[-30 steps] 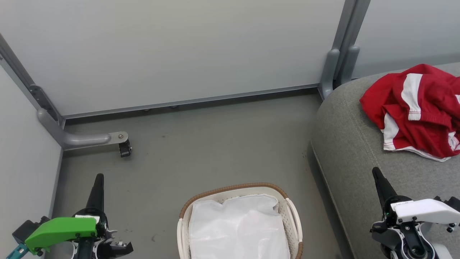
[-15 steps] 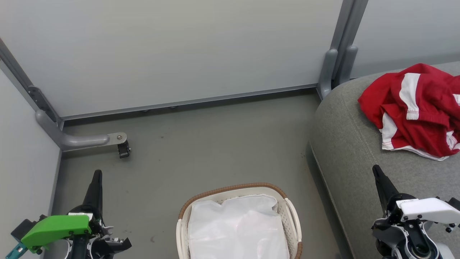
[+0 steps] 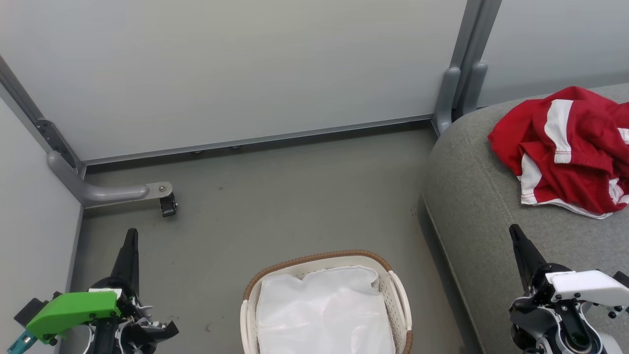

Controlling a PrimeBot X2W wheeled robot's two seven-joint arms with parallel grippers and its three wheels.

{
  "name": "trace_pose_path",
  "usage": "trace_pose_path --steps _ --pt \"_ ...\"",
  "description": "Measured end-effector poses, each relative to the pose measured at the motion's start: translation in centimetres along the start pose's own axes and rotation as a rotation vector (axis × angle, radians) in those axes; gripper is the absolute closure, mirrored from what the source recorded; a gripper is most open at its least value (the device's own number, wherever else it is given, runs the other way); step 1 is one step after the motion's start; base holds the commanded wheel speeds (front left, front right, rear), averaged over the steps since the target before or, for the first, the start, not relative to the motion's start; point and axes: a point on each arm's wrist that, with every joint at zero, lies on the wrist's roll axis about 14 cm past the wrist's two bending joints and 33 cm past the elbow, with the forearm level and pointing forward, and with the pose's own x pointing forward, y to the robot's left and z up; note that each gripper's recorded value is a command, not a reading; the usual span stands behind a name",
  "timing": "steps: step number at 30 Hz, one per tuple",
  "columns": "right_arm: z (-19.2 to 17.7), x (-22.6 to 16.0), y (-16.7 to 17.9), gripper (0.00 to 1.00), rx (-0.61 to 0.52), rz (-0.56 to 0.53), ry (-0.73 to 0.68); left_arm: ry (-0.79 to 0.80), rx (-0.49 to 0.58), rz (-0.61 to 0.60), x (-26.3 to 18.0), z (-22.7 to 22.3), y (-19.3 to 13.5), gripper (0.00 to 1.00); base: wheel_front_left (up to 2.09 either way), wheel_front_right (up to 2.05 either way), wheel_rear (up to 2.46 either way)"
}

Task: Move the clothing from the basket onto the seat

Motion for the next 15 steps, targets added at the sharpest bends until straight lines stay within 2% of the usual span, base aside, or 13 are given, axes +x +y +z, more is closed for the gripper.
trace_pose_path --steps 15 --pt "0.00 0.00 0.01 1.00 0.000 0.000 0.000 0.002 -0.001 0.000 0.00 -0.01 0.00 1.00 0.00 0.00 0.00"
